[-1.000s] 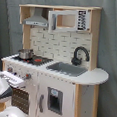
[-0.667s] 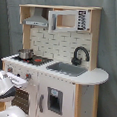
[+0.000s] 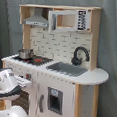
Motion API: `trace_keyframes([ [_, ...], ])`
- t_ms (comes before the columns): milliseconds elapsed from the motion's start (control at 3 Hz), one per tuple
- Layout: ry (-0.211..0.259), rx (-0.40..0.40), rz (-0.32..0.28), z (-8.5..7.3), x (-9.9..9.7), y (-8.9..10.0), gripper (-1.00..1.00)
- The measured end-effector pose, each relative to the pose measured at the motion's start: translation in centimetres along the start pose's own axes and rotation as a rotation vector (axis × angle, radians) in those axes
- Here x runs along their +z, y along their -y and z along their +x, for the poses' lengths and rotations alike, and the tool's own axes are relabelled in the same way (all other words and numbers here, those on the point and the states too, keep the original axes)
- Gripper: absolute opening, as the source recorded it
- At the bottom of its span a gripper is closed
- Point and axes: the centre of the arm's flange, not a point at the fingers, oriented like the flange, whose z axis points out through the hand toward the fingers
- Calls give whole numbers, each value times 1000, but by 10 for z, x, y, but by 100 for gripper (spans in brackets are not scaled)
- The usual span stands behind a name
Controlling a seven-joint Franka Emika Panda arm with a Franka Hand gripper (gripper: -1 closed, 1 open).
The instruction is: Play with the kitchen
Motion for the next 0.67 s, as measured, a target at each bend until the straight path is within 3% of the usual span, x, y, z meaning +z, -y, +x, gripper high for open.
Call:
trace_keyframes([
  [667,-73,-53,17,4,28,-12,100],
])
